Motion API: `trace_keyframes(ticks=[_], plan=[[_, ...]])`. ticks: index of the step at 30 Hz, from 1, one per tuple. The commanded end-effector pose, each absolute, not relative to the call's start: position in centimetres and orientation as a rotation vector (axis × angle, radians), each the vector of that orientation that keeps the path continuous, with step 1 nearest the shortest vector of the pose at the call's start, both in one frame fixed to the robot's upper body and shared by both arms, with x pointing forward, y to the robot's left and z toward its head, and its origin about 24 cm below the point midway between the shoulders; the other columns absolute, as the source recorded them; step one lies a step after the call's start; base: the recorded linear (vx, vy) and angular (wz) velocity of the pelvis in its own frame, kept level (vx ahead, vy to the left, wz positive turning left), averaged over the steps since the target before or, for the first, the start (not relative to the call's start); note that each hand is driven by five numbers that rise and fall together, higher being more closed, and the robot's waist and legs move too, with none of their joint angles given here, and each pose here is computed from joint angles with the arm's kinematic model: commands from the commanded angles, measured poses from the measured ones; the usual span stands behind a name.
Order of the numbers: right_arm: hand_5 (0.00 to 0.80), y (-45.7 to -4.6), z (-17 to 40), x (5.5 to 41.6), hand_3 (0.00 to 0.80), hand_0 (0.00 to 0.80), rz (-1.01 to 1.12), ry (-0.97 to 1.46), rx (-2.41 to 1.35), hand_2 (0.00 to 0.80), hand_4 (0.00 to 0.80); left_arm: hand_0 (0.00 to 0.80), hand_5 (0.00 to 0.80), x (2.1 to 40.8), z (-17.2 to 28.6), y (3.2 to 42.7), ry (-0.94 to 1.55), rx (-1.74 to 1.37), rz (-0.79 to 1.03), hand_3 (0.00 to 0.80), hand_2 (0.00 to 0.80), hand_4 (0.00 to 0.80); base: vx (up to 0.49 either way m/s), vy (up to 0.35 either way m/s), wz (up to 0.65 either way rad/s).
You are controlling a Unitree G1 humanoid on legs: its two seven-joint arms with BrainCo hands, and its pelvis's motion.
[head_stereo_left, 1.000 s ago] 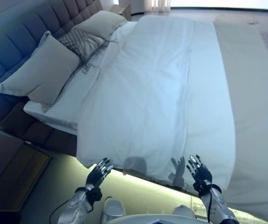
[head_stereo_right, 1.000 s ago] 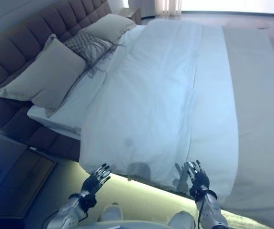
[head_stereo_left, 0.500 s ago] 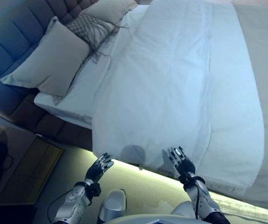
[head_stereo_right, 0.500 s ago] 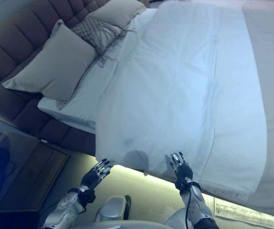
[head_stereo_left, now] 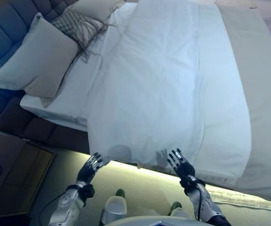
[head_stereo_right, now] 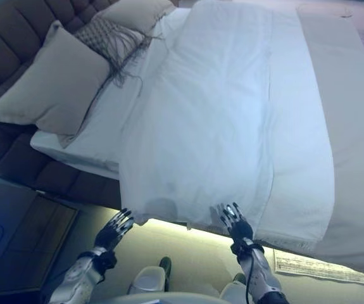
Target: Make the bed neatly
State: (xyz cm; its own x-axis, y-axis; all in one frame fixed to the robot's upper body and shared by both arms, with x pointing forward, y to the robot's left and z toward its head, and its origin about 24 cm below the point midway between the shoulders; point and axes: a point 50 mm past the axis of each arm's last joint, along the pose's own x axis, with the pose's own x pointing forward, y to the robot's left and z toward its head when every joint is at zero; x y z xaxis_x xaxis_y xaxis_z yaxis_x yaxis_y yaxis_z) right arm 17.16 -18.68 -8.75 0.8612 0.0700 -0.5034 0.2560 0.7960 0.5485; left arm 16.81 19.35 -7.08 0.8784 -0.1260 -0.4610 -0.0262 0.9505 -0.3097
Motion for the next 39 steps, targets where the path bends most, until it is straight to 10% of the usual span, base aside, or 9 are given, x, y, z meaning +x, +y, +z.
trace_keyframes(ticks=[1,17,39], plan=[[0.0,-17.6,-6.9,18.4,0.0,0.0,-0.051,0.406,0.713,0.0,0.0,0.0,0.0,18.4,-4.5,20.5,0.366,-0.236,-0.067,0.0,0.0,0.0,0.099,-0.127,0.07],[0.0,-19.3,-2.1,25.3,0.0,0.0,-0.042,0.243,0.565,0.0,0.0,0.0,0.0,27.2,0.9,20.1,-0.235,1.128,0.125,0.0,0.0,0.0,-0.045,0.277,-0.17],[0.0,-16.5,6.9,29.1,0.0,0.0,0.156,-0.048,0.516,0.0,0.0,0.0,0.0,32.1,6.3,23.6,-0.407,1.818,0.813,0.0,0.0,0.0,-0.04,0.135,-0.11]])
